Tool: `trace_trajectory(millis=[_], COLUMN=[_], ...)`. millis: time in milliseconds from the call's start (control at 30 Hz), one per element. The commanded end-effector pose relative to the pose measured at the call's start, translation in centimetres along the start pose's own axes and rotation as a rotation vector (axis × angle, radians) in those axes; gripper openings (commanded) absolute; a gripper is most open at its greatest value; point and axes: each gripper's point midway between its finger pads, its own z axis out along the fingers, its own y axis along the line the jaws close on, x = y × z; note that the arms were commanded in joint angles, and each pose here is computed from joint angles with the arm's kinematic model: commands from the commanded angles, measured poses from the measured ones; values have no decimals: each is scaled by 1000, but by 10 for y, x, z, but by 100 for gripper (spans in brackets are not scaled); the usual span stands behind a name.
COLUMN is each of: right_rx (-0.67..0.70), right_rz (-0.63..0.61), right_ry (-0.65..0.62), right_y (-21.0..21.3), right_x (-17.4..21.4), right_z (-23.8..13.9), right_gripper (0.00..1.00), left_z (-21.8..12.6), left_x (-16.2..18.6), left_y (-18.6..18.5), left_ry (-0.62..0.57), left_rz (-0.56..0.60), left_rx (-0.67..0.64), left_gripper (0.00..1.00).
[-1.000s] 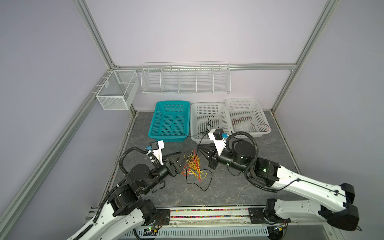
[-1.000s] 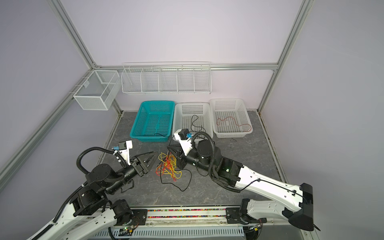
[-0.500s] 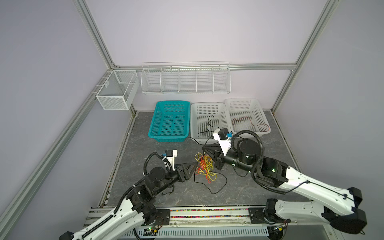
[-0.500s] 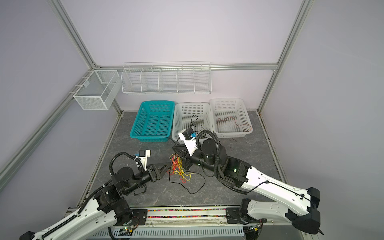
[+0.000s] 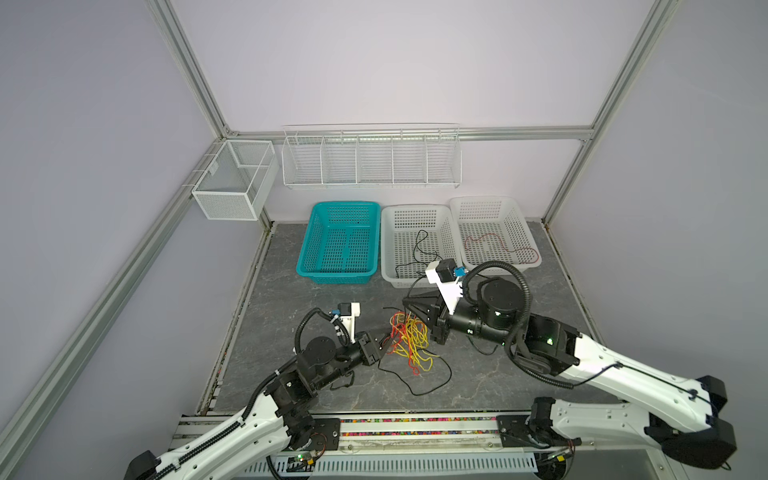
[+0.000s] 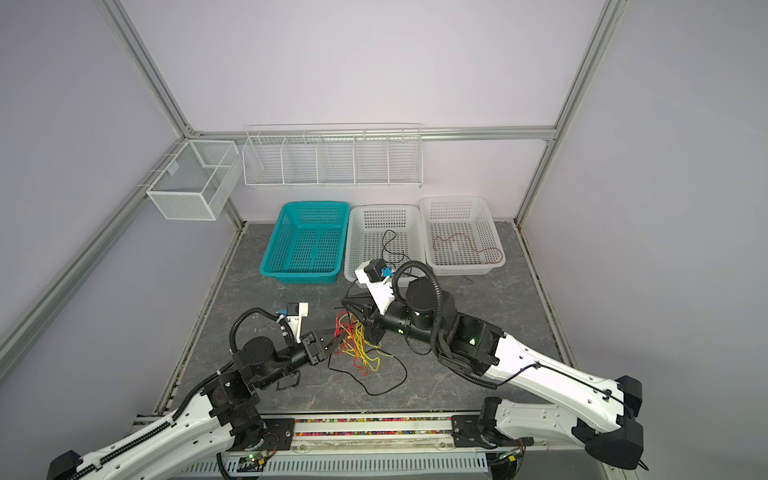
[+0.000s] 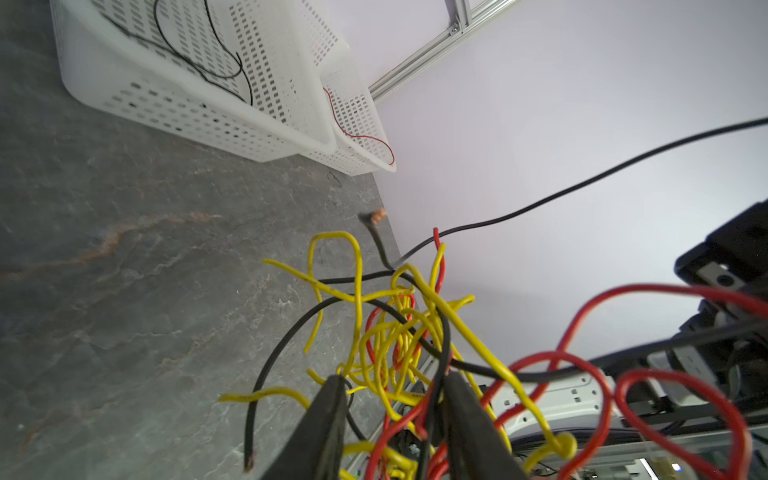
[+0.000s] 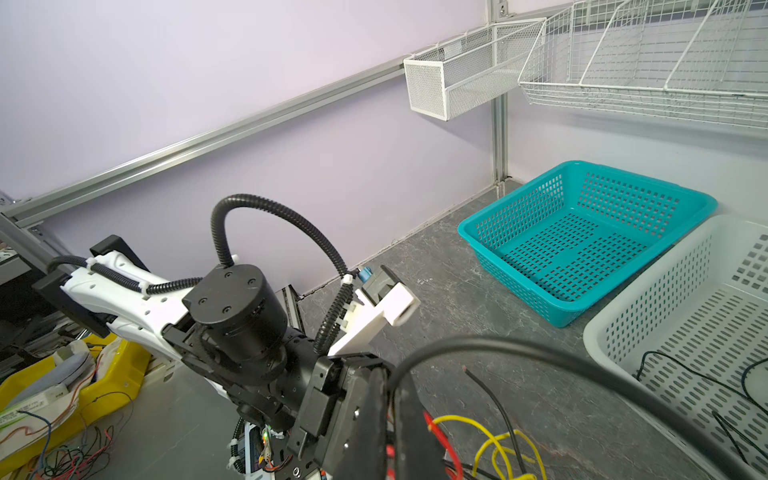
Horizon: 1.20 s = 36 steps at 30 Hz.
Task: Untangle the cables
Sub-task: 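Carry the black wire toward the middle basket with the right gripper while left grasps bundle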
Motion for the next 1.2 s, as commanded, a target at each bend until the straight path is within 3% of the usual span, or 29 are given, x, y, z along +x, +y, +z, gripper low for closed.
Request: trace_trajectory(millis=[0,333,633,1000,1167], right_rx=[-8,56,144,267,342], right_rz=[2,-38,-103,-157,-182], right_ry=[-87,-131,-233,-238,-199], right_y=[3,-2,-4,-12,-27], right_x=[-23,-47,-96,-134,-136], right_z=[-12,-35,-84,-123,-124], right_gripper=[6,6,6,6,6], left_z=[1,2,0,-10,-13], left_x=[2,11,34,48,43], left_y=[-8,7,56,105,111], left_ry=[2,21,60,69,61], left_rz=[-10,-6,-9,17,55], left_rx=[46,13,-118,-286,-345], left_gripper=[28,0,0,0,0])
